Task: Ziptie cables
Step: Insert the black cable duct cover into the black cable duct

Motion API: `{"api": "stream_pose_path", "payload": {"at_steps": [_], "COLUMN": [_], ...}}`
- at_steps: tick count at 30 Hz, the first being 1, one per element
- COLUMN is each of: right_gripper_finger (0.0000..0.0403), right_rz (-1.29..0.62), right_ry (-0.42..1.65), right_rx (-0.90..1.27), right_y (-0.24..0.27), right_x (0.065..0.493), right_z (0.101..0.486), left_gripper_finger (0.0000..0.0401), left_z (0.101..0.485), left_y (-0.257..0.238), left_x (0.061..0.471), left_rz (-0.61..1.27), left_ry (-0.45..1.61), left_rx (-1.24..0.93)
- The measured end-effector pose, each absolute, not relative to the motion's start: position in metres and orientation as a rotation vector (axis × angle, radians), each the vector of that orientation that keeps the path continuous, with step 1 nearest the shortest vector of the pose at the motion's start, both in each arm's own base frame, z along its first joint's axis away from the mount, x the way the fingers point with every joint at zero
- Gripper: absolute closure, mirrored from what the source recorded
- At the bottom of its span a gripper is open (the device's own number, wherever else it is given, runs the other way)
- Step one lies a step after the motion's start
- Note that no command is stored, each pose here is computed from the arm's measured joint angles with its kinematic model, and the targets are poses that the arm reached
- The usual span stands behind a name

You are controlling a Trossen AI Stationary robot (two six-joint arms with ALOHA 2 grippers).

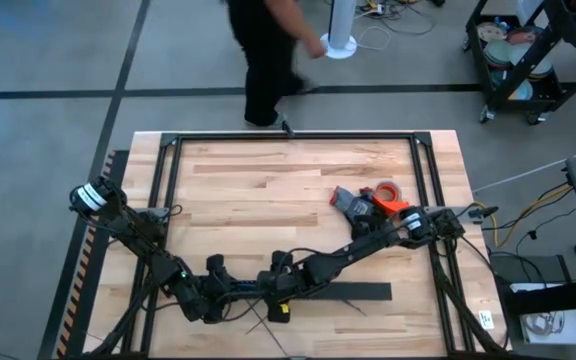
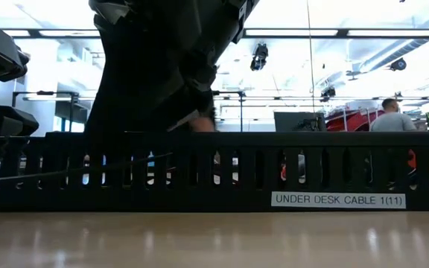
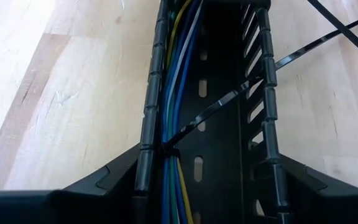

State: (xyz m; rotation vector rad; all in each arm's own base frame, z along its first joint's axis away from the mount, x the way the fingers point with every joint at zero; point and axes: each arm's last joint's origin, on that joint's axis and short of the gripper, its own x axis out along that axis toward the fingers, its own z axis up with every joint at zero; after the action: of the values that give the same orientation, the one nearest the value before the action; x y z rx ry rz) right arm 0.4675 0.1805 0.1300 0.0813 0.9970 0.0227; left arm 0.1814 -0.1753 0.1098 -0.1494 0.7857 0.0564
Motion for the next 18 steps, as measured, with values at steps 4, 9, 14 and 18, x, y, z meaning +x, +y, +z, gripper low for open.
{"api": "stream_pose_path", "payload": {"at_steps": [4,9,14,18], "right_gripper_finger": [0.0176,0.0182,0.0183,0.0178], "right_rz": [-0.037,-0.066,-0.107,-0.128], "right_ry": [1.001,1.006,1.021,1.029], "right_rx": [0.128,0.162,0.185,0.197], "right_y": [0.1792,0.1782,0.1773,0.1767], "right_x": [0.4672,0.4669,0.4653,0.4643], "right_z": [0.1277,0.1275,0.1269,0.1264], "left_gripper_finger": [0.0166,0.0166,0.0166,0.0166], "left_z": [0.1104,0.1104,0.1105,0.1105], "left_y": [-0.1763,-0.1764,-0.1766,-0.1767], "left_x": [0.1831,0.1833,0.1832,0.1832], "left_rz": [0.04,0.038,0.037,0.038], "left_ry": [0.763,0.764,0.763,0.762], "left_rx": [-0.145,-0.151,-0.152,-0.153]}}
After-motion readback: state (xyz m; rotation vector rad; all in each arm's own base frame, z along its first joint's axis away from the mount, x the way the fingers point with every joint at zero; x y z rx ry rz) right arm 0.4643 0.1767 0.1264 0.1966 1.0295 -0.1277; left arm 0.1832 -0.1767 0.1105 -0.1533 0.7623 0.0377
